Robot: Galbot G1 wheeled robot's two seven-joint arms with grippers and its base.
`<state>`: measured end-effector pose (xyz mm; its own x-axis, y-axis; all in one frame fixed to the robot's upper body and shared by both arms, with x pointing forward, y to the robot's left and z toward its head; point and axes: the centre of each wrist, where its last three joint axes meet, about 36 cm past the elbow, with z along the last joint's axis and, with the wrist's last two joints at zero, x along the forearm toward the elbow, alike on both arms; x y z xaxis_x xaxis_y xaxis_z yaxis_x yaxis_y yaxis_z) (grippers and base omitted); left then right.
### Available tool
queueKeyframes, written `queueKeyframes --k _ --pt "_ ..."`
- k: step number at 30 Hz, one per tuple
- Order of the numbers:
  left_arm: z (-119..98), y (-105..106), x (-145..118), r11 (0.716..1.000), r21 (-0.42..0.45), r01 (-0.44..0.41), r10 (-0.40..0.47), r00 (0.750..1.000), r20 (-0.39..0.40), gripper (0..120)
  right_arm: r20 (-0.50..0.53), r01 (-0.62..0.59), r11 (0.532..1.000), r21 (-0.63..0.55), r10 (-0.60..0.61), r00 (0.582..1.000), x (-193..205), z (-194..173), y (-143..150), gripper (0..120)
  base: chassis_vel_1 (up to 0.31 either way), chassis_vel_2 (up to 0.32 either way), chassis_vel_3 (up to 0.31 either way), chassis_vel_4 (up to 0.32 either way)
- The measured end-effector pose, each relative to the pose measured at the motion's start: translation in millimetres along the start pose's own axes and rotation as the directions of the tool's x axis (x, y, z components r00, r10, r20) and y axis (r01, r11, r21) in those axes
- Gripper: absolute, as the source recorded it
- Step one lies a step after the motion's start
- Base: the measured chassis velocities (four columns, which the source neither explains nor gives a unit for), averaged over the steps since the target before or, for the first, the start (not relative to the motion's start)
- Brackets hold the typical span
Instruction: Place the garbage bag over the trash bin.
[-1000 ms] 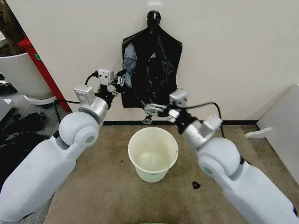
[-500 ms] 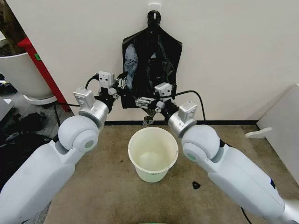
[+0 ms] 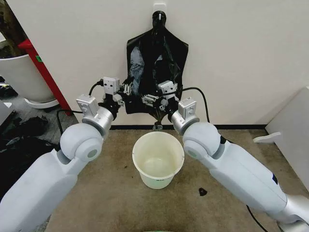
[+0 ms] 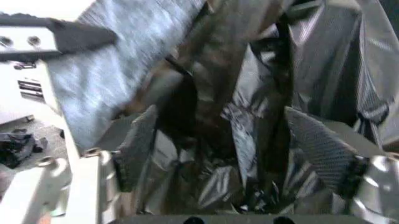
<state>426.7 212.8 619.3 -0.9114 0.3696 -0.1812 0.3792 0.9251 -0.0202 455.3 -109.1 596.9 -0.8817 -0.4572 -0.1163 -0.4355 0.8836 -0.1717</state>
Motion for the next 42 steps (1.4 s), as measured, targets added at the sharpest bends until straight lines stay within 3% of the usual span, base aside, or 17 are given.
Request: queueKeyframes --k 4,9,12,21,31,42 --pt "-0.3 -0.2 0.2 1.000 0.000 -0.001 0.001 1.000 0.001 0 -0.006 -0.012 1.000 0.002 0.012 1.000 -1.6 3.5 -3.0 66 0.000 0.000 0.000 0.000" --pt "-0.7 -1.2 0.2 1.000 0.003 -0.004 0.004 1.000 0.004 0 -0.013 -0.024 1.000 0.004 0.024 1.000 -2.8 8.2 -5.9 41 0.000 0.000 0.000 0.000" --pt "-0.8 -1.3 0.1 1.000 0.004 -0.004 0.004 1.000 0.005 0 -0.016 -0.029 1.000 0.003 0.029 0.999 -3.0 10.2 -7.1 36 0.000 0.000 0.000 0.000" --pt "-3.0 -2.3 2.2 1.000 0.004 -0.008 0.008 1.000 0.016 0 -0.027 -0.056 0.998 -0.009 0.056 0.998 -2.5 20.6 -13.0 1 0.000 0.000 0.000 0.000" --pt "-1.2 -0.1 7.2 1.000 0.002 0.002 -0.002 1.000 0.014 0 -0.018 -0.096 0.994 -0.045 0.095 0.995 5.8 22.9 -22.0 0 0.000 0.000 0.000 0.000" --pt "27.1 -2.6 36.0 0.999 0.017 0.028 -0.027 0.998 -0.063 0 -0.051 -0.131 0.982 -0.137 0.126 0.991 46.4 36.6 -30.6 0 0.000 0.000 0.000 0.000"
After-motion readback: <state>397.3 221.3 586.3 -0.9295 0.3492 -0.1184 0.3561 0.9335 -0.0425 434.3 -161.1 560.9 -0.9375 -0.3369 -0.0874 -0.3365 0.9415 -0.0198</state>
